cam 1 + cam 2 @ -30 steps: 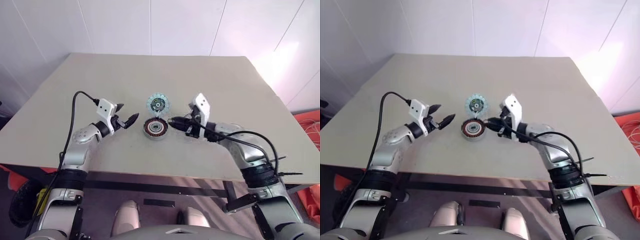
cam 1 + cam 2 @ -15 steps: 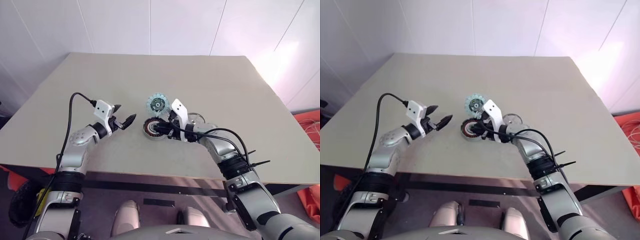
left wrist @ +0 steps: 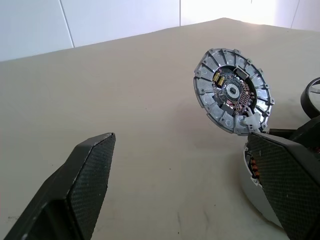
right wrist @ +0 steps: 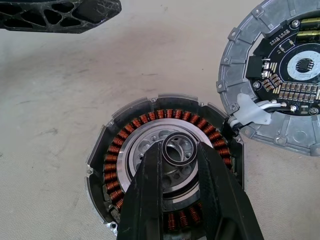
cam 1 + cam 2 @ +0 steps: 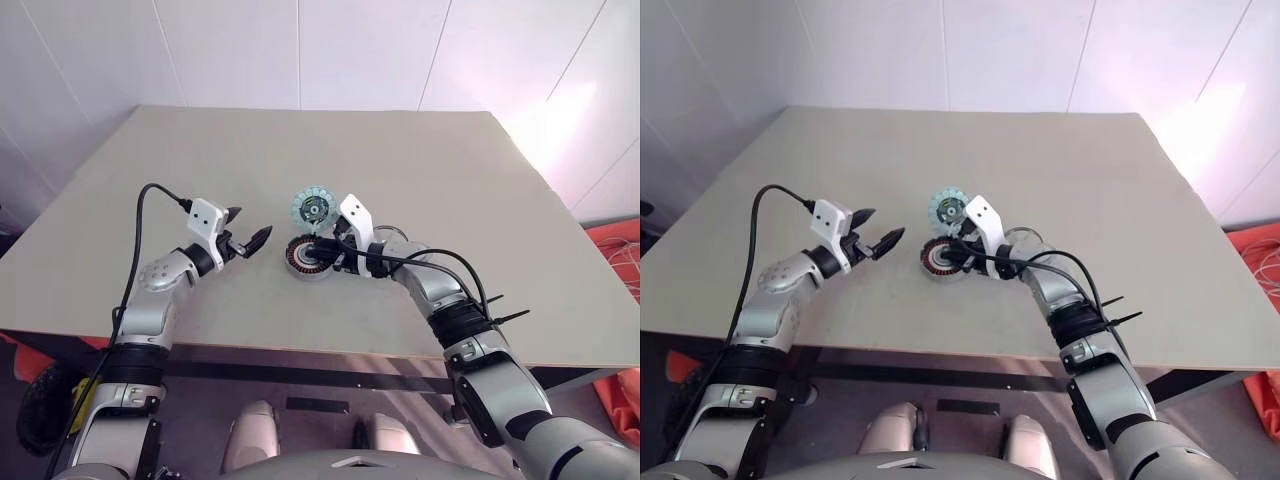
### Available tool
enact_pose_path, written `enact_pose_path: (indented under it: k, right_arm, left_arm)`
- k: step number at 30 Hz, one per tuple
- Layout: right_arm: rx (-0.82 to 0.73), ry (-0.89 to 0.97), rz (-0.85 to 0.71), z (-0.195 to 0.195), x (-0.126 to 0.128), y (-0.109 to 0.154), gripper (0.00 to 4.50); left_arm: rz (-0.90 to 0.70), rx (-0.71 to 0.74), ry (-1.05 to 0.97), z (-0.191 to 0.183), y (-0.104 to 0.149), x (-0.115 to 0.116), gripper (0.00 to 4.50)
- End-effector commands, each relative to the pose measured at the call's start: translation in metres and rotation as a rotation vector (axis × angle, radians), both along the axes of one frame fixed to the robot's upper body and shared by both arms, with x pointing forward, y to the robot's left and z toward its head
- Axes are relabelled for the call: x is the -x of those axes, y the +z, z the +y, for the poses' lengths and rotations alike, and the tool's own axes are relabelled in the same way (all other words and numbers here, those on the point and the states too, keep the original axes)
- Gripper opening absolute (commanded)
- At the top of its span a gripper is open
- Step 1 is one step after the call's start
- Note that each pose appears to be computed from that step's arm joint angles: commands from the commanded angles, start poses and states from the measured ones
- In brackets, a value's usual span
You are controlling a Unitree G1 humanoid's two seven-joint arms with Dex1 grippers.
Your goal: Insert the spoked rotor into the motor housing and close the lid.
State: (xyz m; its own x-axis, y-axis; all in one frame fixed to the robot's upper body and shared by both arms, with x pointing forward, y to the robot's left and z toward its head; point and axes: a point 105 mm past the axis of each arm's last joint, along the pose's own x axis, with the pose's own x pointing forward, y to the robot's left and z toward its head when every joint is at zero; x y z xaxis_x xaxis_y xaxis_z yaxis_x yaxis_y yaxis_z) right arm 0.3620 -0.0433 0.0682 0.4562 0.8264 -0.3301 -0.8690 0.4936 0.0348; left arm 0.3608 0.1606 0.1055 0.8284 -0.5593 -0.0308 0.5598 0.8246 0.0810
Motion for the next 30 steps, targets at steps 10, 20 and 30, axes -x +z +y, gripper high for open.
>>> enact_pose_path:
  k: [10, 20, 30]
  right_arm:
    - [-0.014, 0.004, -0.063, -0.0024, 0.0019, 0.015, 0.66]
    - [-0.004, 0.02, -0.07, 0.0002, 0.0042, 0.0148, 0.66]
    - [0.003, 0.034, -0.068, 0.0042, 0.0053, 0.0136, 0.66]
  left_arm:
    - [-0.06, -0.001, 0.008, 0.0024, 0.0153, -0.0021, 4.5]
    - [-0.061, 0.0, 0.01, 0.0019, 0.0151, -0.0024, 4.5]
    - [-0.062, 0.001, 0.016, 0.0034, 0.0154, -0.0025, 4.5]
